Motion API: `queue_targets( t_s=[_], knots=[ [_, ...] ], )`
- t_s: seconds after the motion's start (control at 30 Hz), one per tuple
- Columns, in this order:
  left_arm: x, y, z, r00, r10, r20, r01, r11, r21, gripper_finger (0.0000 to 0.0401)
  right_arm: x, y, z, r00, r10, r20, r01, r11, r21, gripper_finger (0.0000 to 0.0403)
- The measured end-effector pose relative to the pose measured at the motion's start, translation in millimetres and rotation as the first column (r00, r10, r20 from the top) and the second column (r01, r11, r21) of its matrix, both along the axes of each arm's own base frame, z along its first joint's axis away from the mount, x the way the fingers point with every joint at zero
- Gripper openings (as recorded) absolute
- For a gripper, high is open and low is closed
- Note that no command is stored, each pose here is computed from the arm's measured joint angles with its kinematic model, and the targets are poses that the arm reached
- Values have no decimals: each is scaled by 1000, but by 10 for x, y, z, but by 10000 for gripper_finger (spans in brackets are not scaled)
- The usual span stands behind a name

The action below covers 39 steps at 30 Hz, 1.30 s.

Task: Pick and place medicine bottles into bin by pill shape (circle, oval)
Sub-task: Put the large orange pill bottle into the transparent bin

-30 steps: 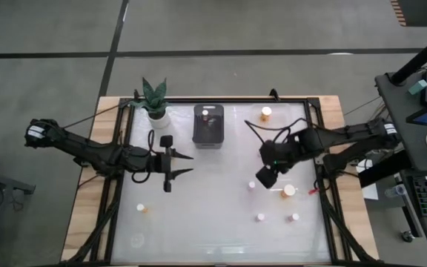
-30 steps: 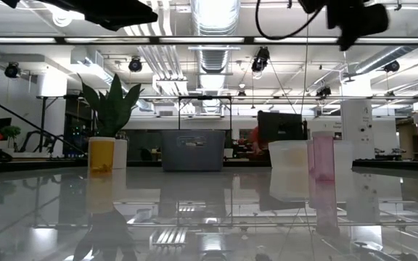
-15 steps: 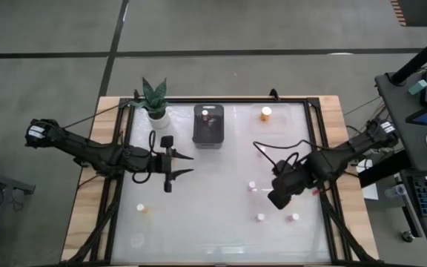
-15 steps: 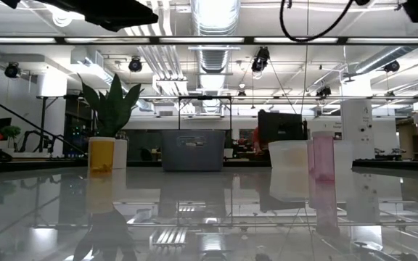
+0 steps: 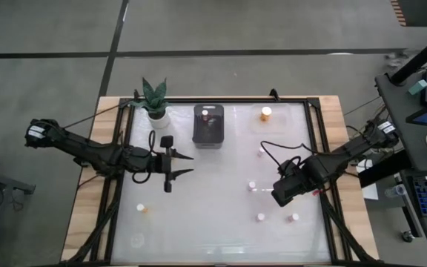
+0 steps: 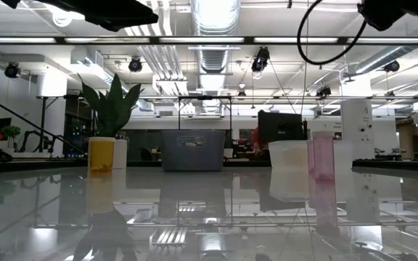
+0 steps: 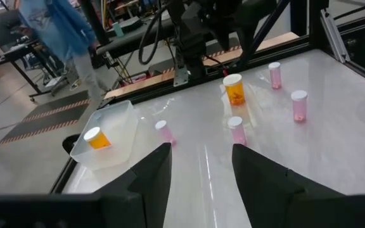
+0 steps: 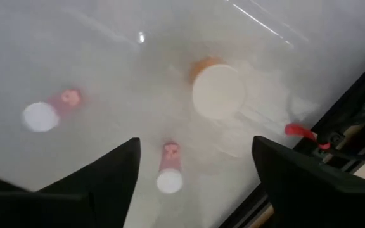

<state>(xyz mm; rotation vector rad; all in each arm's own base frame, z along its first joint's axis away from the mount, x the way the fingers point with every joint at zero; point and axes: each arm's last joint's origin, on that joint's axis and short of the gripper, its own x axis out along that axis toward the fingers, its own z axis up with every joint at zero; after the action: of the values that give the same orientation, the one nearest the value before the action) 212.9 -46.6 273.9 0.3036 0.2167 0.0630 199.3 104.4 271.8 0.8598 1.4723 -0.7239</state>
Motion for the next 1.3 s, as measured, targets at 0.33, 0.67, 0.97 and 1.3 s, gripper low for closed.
queue_targets(
  t_s=[0.33,0.67,0.97,1.3],
  knots=[
    [0,0,0,1000,0,0,0,1000,2,151,-103,-53,-280,996,-38,-85,34,998,-45,342],
    [0,2,0,1000,0,0,0,1000,2,151,-125,-65,-380,996,-40,-86,36,998,-46,343],
    [0,2,0,1000,0,0,0,1000,3,151,-112,-61,-398,997,-40,-73,37,998,-49,343],
    [0,2,1,1000,0,0,0,1000,4,151,-124,-67,-604,997,-44,-64,41,998,-46,343]
  ],
)
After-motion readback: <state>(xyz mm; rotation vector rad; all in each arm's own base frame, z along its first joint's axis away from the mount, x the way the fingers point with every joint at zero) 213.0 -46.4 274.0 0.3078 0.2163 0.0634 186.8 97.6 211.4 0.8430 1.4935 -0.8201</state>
